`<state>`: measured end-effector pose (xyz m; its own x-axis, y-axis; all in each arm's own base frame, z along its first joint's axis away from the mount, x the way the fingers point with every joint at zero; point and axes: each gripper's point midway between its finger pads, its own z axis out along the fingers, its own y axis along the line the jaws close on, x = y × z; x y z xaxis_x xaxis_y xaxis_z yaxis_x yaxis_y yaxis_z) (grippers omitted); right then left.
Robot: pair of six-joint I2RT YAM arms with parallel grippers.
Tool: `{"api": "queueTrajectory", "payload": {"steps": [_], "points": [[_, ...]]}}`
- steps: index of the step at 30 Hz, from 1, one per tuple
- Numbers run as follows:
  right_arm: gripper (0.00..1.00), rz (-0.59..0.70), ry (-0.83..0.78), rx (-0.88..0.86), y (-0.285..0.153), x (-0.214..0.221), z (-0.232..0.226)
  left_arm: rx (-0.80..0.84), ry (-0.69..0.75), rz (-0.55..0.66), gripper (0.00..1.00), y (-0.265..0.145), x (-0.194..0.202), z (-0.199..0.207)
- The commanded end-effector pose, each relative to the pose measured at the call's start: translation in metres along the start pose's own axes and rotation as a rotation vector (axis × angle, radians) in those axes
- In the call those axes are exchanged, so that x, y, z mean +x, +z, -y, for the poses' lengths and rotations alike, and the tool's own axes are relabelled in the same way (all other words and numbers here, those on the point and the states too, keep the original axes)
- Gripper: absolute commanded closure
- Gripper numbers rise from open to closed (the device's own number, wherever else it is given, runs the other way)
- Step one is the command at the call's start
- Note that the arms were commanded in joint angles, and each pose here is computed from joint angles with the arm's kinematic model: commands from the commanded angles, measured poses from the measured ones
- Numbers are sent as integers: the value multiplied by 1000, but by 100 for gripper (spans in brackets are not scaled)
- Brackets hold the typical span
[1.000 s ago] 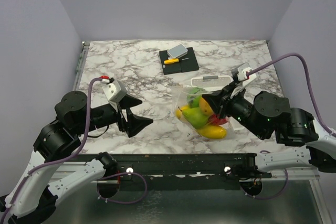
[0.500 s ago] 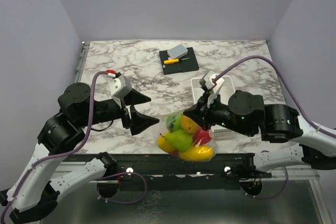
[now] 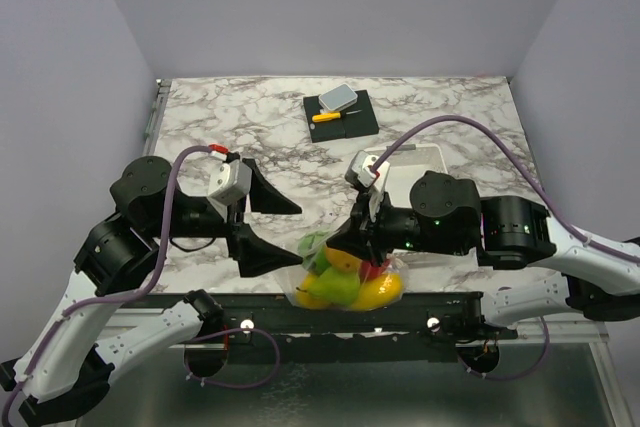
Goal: Place the food in the zip-top bag and seal the zipper
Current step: Place the zipper food storage bag at the center of the board.
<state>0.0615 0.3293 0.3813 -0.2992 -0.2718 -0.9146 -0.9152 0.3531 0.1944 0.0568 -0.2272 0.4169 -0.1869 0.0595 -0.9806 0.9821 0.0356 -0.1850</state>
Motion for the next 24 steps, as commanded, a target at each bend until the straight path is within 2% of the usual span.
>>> {"api": "queueTrajectory", "payload": {"steps": [1, 16, 20, 24], "points": [[99, 127, 9, -91, -8, -41, -20, 85, 18, -11, 9, 2, 8, 11], [99, 190, 26, -125, -11, -68, -30, 60, -33, -53, 10, 8, 33, -2], [99, 211, 31, -123, -16, -73, -29, 52, -48, -68, 18, 10, 42, -6], [99, 220, 34, -122, -20, -75, -28, 37, -58, -76, 33, 10, 48, -9]]}}
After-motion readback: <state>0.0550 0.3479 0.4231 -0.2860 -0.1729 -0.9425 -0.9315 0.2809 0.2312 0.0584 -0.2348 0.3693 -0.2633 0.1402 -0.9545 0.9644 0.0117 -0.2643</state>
